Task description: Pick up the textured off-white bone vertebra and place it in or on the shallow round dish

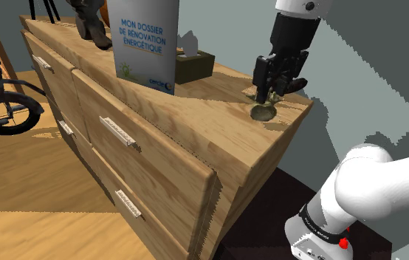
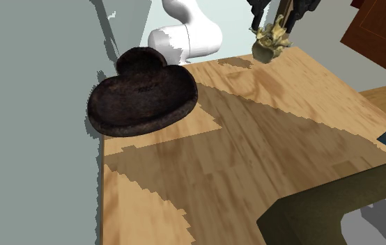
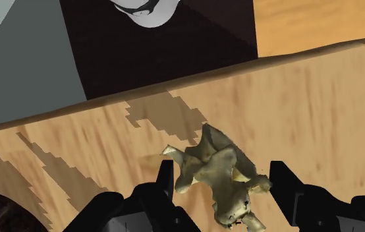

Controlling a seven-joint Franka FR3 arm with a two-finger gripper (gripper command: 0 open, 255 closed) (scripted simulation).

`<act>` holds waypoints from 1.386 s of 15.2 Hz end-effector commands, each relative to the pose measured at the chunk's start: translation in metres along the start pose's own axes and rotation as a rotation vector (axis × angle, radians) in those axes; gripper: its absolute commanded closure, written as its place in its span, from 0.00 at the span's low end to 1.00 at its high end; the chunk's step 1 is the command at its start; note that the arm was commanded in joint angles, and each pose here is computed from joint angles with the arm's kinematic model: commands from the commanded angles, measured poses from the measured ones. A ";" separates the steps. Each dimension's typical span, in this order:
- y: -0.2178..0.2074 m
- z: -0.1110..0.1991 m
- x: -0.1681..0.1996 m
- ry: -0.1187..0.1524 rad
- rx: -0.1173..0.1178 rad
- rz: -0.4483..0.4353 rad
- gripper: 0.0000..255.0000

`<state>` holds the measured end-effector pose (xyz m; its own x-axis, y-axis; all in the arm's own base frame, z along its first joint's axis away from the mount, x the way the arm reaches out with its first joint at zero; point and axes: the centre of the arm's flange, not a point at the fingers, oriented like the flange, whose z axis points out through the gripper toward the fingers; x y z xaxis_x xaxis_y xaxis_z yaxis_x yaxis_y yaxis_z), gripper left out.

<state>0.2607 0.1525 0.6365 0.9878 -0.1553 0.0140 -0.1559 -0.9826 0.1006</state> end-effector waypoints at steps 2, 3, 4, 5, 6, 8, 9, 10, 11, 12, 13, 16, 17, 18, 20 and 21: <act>0.002 -0.015 0.001 0.000 0.000 0.000 1.00; 0.003 -0.021 0.001 0.000 0.000 0.000 1.00; 0.003 -0.026 0.001 0.000 0.000 0.000 1.00; 0.004 -0.031 0.001 0.000 0.000 0.000 1.00; 0.004 -0.036 0.001 0.000 0.000 0.000 1.00; 0.005 -0.047 0.001 0.000 0.000 0.000 1.00; 0.006 -0.052 0.001 0.000 0.000 0.000 1.00; 0.006 -0.057 0.001 0.000 0.000 0.000 1.00; 0.007 -0.063 0.001 0.000 0.000 0.000 1.00; 0.007 -0.068 0.001 0.000 0.000 0.000 1.00; 0.008 -0.073 0.001 0.000 0.000 0.000 1.00; 0.009 -0.089 0.002 0.000 0.000 0.000 1.00; 0.010 -0.094 0.002 0.000 0.000 0.000 1.00; 0.010 -0.099 0.002 0.000 0.000 0.000 1.00; 0.012 -0.110 0.002 0.000 0.000 0.000 1.00; 0.012 -0.115 0.002 0.000 0.000 0.000 1.00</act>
<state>0.2614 0.1520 0.7463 0.9878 -0.1552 0.0139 -0.1558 -0.9826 0.1006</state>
